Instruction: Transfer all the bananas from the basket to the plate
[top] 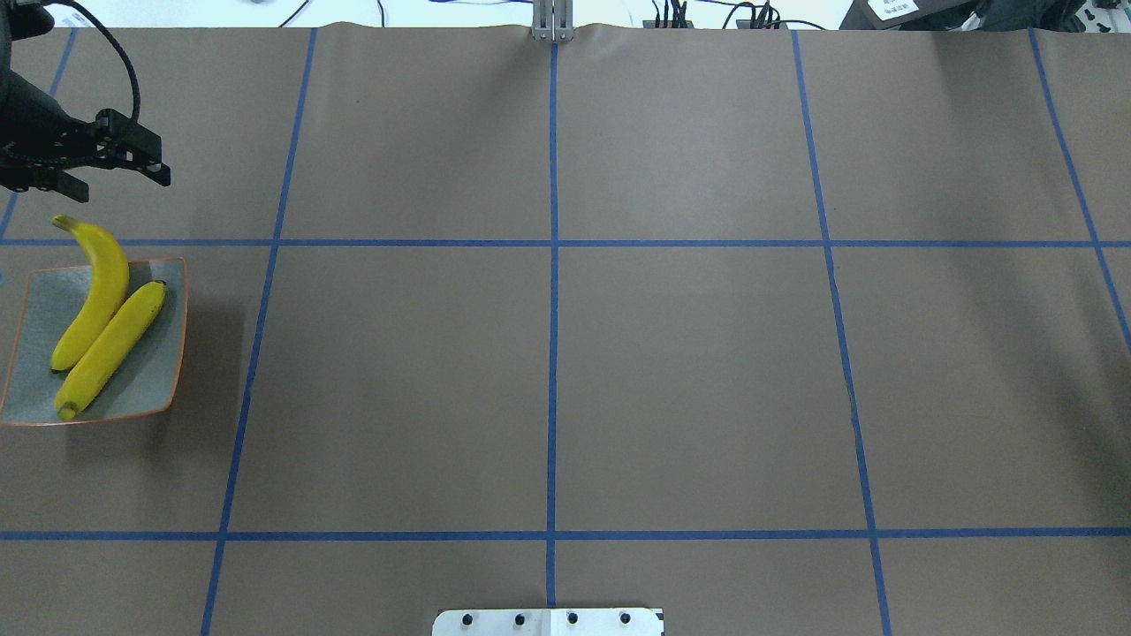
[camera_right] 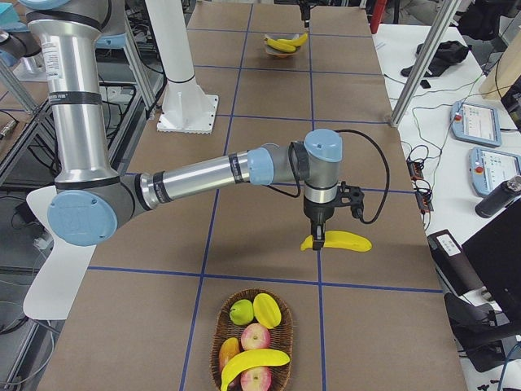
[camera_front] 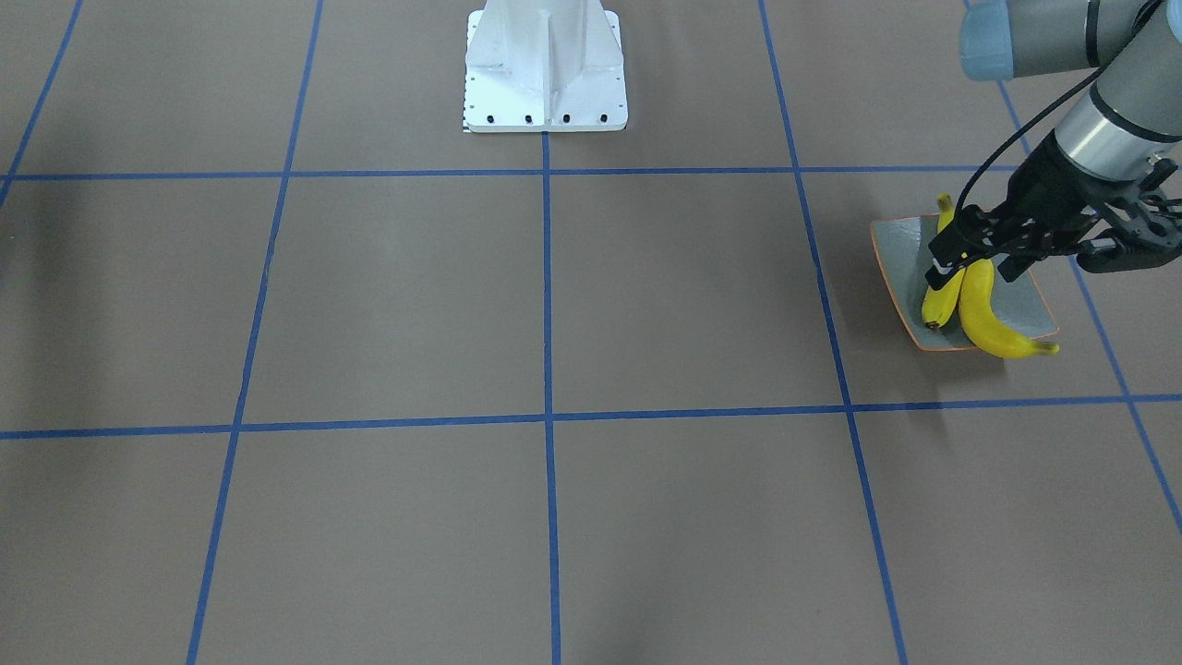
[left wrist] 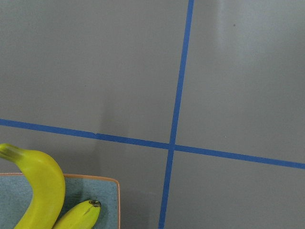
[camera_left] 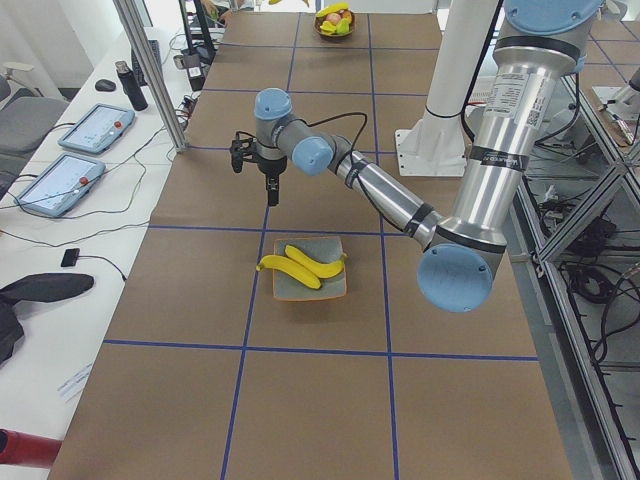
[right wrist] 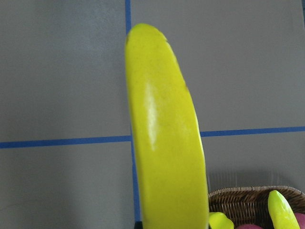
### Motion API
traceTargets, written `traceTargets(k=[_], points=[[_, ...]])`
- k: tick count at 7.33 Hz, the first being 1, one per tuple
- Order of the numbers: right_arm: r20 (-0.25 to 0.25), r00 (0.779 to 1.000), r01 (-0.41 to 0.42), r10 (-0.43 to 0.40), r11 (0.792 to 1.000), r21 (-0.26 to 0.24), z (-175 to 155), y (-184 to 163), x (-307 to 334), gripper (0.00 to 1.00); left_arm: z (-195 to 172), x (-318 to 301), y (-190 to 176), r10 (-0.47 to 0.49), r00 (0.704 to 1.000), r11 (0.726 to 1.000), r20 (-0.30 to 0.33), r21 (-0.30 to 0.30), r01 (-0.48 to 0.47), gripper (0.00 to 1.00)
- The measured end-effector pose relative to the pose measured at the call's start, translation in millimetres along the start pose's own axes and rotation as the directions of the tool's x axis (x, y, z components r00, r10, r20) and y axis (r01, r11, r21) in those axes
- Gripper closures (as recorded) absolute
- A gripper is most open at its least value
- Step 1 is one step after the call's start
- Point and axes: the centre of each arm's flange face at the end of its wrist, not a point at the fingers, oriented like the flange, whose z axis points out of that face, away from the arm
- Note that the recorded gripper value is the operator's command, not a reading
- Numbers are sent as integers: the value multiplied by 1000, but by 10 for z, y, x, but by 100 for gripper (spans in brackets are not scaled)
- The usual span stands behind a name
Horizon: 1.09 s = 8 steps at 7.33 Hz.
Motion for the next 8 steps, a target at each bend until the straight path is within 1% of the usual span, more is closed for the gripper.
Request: traceTargets(k=[1,2,4,6,7,8], points=[[15,1000,1,-1,1000,3,-143,-93,-311,100,-10,31,-13,-4,1000,1000,-4,2,4,0],[52,999,-8,8,1000,7,-276,-151,-681,100,-27,94,-40,-20,1000,1000,-10,6,20,0],[144,989,-38,37,999,2,-467,-198,-1593,100,-79,351,-89,-80,996,997,-38,13,80,1],[256,965,-53,61,998,-36,-681,-146,-2580,100,-64,839,13,-157,982,988,-105,-1,157,1],[299,953,-40,54,998,-51,-760,-45,-3058,100,-51,1070,81,-195,968,981,-156,-11,195,1],[342,939,-21,39,998,-58,-797,101,-3518,100,-59,1303,134,-234,946,972,-225,-24,234,1]])
